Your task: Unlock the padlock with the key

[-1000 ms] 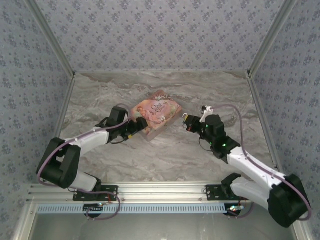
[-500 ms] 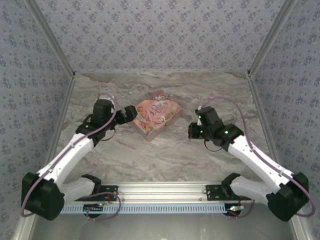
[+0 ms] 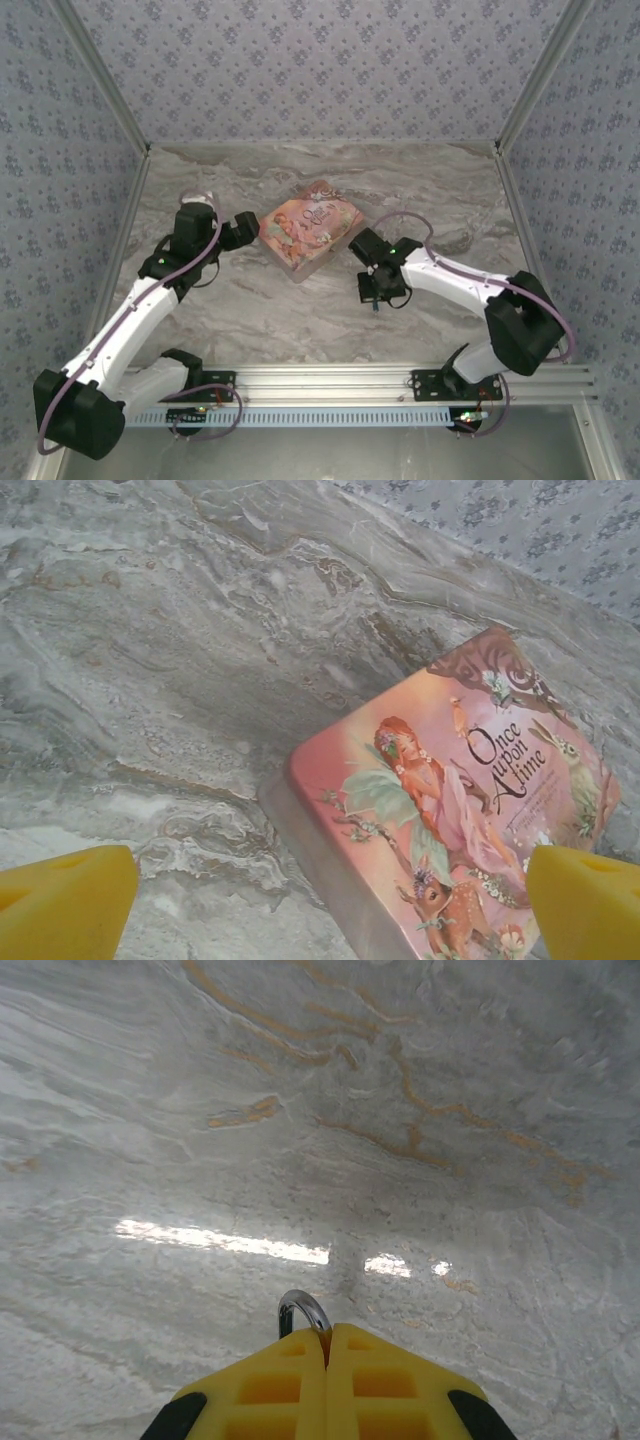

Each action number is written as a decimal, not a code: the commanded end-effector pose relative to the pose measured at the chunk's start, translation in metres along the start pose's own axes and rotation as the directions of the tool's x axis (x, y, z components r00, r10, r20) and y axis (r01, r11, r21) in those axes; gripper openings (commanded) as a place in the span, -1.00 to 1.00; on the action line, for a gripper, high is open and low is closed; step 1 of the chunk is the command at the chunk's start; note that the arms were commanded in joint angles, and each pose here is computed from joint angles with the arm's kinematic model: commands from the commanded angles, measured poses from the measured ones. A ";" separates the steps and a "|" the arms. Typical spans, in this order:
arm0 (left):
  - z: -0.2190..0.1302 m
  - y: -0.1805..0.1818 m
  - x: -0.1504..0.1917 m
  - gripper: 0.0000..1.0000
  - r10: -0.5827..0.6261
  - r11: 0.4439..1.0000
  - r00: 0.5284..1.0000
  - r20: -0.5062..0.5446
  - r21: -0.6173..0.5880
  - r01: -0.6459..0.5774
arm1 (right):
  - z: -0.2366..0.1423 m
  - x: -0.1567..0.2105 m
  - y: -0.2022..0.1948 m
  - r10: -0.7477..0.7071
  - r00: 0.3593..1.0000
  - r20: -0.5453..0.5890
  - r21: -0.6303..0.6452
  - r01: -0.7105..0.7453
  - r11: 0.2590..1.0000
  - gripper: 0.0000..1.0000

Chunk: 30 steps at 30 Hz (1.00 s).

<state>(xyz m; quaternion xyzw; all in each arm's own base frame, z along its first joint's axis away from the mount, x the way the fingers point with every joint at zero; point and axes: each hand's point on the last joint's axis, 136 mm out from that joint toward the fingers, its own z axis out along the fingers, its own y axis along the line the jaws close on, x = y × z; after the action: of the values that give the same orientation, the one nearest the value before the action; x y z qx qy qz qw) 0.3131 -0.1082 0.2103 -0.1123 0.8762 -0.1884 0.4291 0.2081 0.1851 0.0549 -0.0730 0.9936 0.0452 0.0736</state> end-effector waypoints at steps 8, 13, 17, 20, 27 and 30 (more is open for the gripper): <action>-0.004 0.009 0.001 0.99 -0.005 1.000 1.000 0.005 -0.027 0.005 | 0.014 0.000 0.001 0.004 0.999 -0.033 0.043 -0.003 0.999 -0.97; -0.004 0.010 0.002 0.99 -0.007 1.000 1.000 0.003 -0.029 0.007 | 0.017 -0.001 0.001 0.002 0.999 -0.035 0.046 0.000 0.999 -0.96; -0.004 0.011 0.002 0.99 -0.009 0.999 1.000 0.002 -0.032 0.009 | 0.019 0.000 0.001 0.000 0.999 -0.043 0.052 0.002 0.999 -0.95; -0.004 0.012 0.003 0.99 -0.011 0.999 1.000 0.000 -0.034 0.011 | 0.022 0.001 0.000 -0.002 0.999 -0.047 0.057 0.005 0.998 -0.94; -0.003 0.012 0.003 0.99 -0.015 0.999 1.000 0.000 -0.030 0.015 | 0.023 0.000 0.004 -0.005 0.999 -0.043 0.042 0.007 0.999 -0.91; -0.003 0.012 0.002 0.99 -0.014 0.999 1.000 0.002 -0.031 0.014 | 0.024 -0.001 0.005 -0.004 0.999 -0.044 0.035 0.005 0.999 -0.90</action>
<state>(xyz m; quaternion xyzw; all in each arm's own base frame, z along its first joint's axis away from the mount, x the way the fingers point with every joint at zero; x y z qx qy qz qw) 0.3103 -0.1017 0.2025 -0.1198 0.8809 -0.1799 0.4211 0.2085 0.1885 0.0316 -0.0783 0.9952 0.0265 0.0520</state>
